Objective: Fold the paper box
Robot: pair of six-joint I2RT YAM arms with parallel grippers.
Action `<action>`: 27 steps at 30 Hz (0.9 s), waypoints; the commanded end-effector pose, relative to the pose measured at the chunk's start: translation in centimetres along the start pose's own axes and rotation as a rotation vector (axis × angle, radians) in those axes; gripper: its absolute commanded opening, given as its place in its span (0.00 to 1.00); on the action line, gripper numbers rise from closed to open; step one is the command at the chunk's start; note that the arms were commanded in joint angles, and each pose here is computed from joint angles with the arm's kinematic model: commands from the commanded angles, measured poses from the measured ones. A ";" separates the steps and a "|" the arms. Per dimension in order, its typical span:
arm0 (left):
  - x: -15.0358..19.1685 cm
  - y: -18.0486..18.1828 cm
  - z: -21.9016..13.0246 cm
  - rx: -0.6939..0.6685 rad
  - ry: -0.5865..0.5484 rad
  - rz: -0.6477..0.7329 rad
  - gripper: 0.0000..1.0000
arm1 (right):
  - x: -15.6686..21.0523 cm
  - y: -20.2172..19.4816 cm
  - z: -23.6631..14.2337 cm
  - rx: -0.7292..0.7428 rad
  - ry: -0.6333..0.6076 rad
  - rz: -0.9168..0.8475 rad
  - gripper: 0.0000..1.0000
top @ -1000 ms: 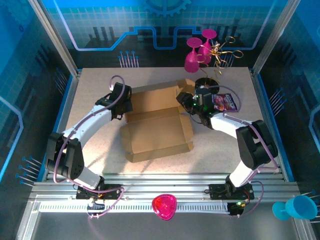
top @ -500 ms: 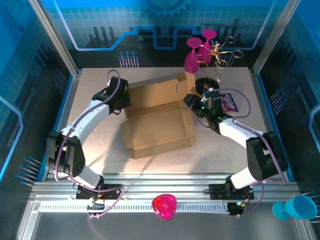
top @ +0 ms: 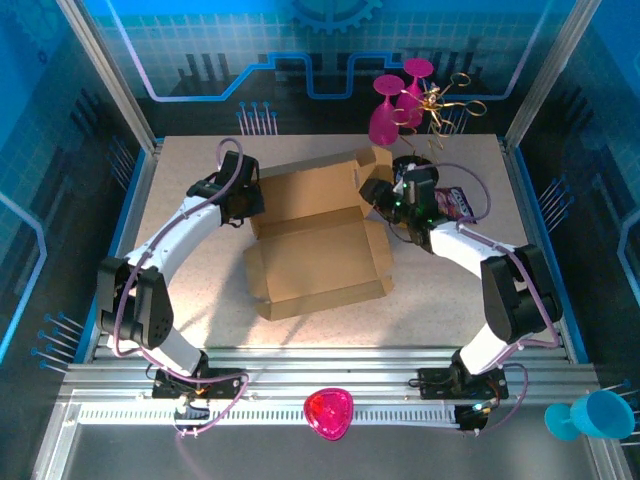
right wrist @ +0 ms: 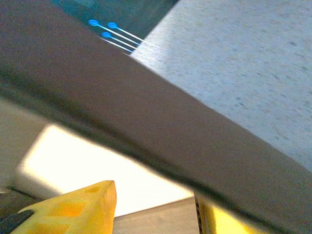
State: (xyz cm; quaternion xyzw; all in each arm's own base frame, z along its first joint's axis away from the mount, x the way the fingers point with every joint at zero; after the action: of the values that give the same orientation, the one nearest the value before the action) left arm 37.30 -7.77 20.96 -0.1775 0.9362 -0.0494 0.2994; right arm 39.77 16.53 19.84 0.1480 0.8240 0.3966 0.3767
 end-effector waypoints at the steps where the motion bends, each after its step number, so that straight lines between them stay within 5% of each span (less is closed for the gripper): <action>1: -0.6 -0.5 -0.6 0.025 0.002 -0.003 0.00 | 0.0 1.8 0.0 -0.035 0.027 -0.050 0.49; 27: -0.9 -1.4 -1.2 0.109 0.001 -0.093 0.00 | 5.9 1.8 2.4 -0.058 0.207 0.009 0.35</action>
State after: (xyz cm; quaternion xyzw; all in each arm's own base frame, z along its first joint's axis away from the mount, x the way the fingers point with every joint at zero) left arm 37.01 -8.04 20.73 -0.1904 0.9371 -0.0663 0.2849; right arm 38.14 21.42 18.43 0.1014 0.8401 0.4339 0.3092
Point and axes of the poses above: each hand's point on the last joint's axis, 136 mm out from that joint toward the fingers, its own z axis out along the fingers, its own y axis along the line the jaws close on, x = y × z, the point moved 6 cm from there along -z, back along the fingers, and after that the axes turned 5 degrees about -z, right-handed, at the moved point
